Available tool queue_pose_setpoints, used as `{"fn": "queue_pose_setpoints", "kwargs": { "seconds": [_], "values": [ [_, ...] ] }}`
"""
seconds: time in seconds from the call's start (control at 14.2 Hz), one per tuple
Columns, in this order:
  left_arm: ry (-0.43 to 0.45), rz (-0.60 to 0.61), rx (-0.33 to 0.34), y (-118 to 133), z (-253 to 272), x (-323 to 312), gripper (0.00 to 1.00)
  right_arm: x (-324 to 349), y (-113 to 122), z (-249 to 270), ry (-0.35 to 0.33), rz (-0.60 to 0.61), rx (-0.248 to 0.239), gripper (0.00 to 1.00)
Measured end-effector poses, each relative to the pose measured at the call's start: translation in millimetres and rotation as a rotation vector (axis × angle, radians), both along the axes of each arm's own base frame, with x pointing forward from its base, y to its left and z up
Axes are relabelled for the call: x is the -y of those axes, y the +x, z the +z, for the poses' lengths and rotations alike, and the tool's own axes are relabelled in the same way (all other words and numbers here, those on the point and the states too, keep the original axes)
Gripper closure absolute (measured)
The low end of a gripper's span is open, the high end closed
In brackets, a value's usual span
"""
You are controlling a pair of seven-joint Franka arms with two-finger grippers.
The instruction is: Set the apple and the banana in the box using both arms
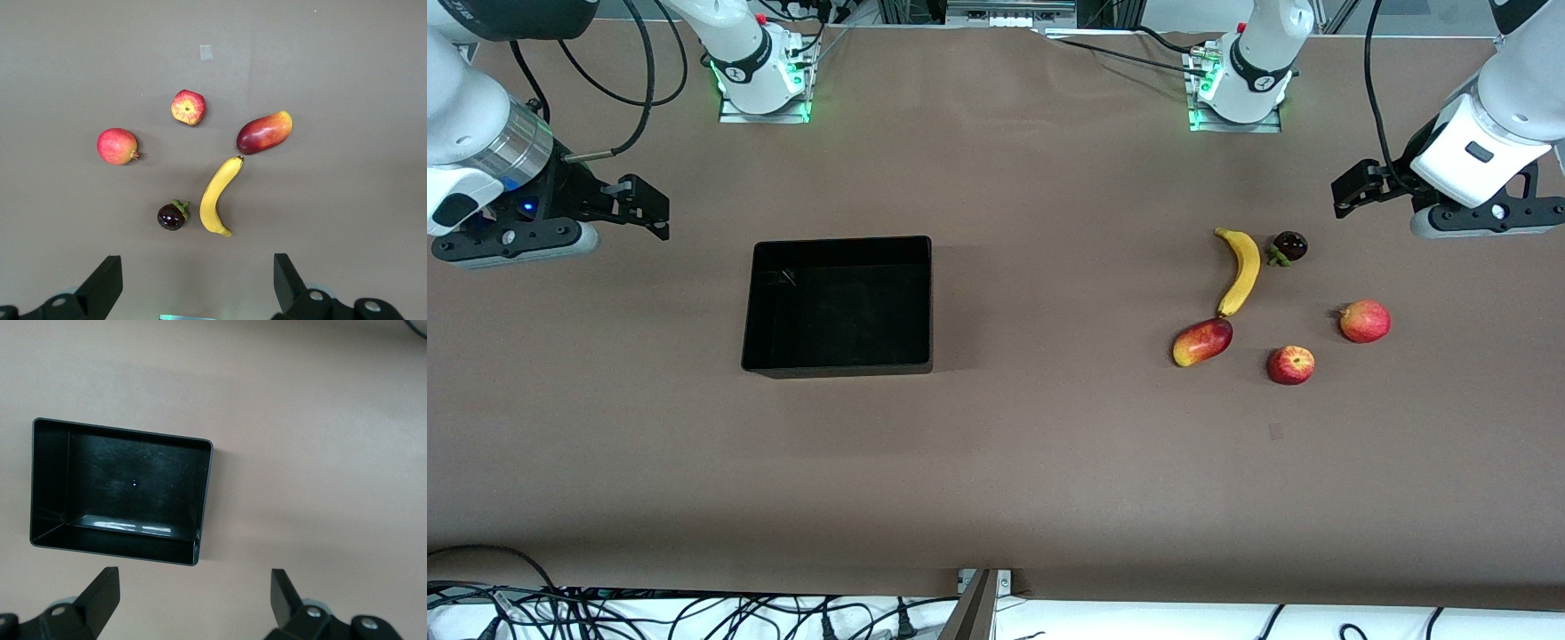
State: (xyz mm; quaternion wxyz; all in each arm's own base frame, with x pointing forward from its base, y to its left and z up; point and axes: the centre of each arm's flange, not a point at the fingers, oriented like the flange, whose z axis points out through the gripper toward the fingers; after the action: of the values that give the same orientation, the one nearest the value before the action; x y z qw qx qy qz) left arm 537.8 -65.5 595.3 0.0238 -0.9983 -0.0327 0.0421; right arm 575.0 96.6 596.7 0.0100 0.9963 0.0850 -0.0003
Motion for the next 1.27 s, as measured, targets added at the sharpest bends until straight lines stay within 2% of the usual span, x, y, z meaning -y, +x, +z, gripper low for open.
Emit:
{"fn": "queue_pose_setpoints", "kwargs": {
  "seconds": [0.99, 1.27],
  "values": [
    [0.000, 0.000, -0.001, -0.1, -0.1, 0.5, 0.00, 1.8, 0.6, -5.4, -0.014, -0.001, -0.003, 0.00],
    [0.000, -0.007, -0.002, -0.3, -0.5, 4.0, 0.00, -4.5, 6.5, -21.8, -0.022, 0.011, -0.029, 0.00]
  ]
}}
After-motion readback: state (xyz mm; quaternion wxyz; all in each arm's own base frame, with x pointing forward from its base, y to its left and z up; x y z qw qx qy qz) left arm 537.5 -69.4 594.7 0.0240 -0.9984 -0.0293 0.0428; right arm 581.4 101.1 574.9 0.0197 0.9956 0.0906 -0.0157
